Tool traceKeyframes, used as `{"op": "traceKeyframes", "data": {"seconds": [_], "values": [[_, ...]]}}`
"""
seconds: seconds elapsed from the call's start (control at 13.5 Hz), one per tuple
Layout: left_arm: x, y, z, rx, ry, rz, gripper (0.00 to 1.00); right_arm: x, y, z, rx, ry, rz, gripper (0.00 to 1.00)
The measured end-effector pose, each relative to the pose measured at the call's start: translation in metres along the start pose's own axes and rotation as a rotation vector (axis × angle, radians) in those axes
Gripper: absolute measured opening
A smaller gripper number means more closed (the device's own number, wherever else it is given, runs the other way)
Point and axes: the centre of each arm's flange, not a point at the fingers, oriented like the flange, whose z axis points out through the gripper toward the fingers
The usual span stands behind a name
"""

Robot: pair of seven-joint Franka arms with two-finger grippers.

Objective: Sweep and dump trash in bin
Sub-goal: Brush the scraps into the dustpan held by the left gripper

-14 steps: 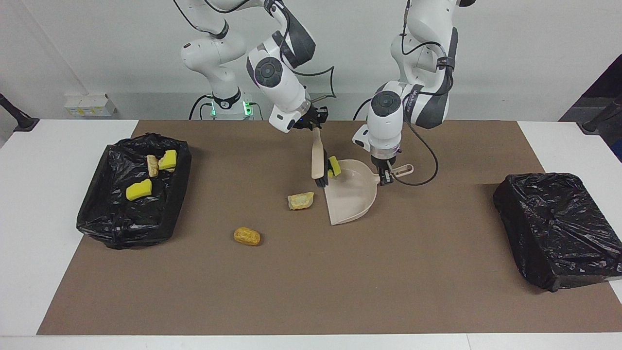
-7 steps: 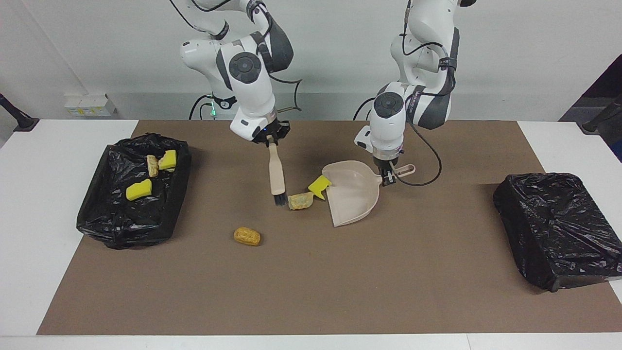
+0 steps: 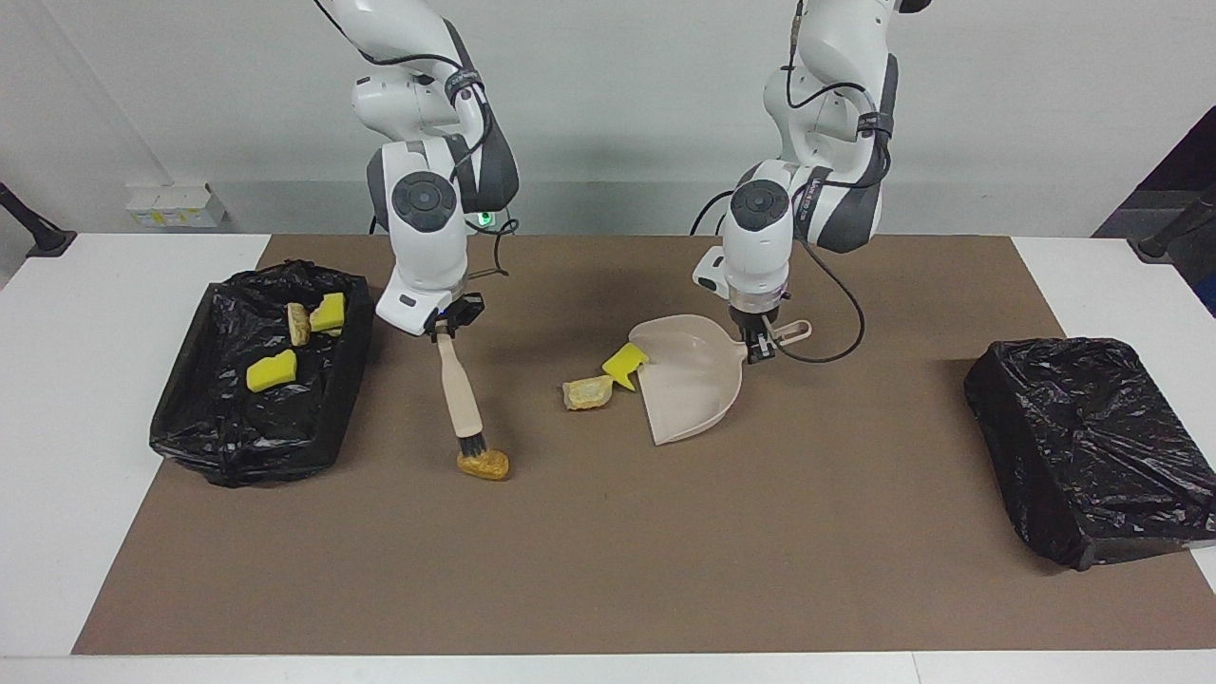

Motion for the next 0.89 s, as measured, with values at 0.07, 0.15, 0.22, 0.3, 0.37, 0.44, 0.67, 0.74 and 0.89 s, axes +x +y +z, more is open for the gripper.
{"op": "traceKeyframes", "data": {"seconds": [0.07, 0.15, 0.22, 0.3, 0.37, 0.44, 0.67, 0.74, 0.89], "values": [[0.000, 0.000, 0.000, 0.000, 0.000, -0.003, 0.33, 0.004, 0.003, 0.005, -0.065, -0.002, -0.044, 0.26], [0.000, 0.000, 0.000, 0.000, 0.000, -0.005, 0.33, 0.006, 0.007, 0.006, -0.116, 0.004, -0.074, 0.26], [0.000, 0.000, 0.000, 0.000, 0.000, -0.006, 0.33, 0.008, 0.011, 0.005, -0.149, 0.020, -0.092, 0.26], [0.000, 0.000, 0.000, -0.001, 0.000, -0.007, 0.33, 0.011, 0.016, 0.006, -0.160, 0.037, -0.101, 0.26], [0.000, 0.000, 0.000, -0.001, 0.000, -0.008, 0.33, 0.015, 0.020, 0.010, -0.167, 0.049, -0.110, 0.26], [0.000, 0.000, 0.000, -0.001, 0.000, -0.008, 0.33, 0.020, 0.024, 0.014, -0.186, 0.049, -0.120, 0.26], [0.000, 0.000, 0.000, -0.001, 0.000, -0.008, 0.33, 0.034, 0.020, 0.033, -0.195, 0.020, -0.141, 0.26], [0.000, 0.001, 0.000, -0.001, 0.000, -0.009, 0.33, 0.035, 0.013, 0.040, -0.168, 0.006, -0.138, 0.26], [0.000, 0.001, 0.000, 0.000, 0.000, -0.009, 0.33, 0.032, -0.018, 0.045, -0.077, -0.034, -0.112, 0.26]]}}
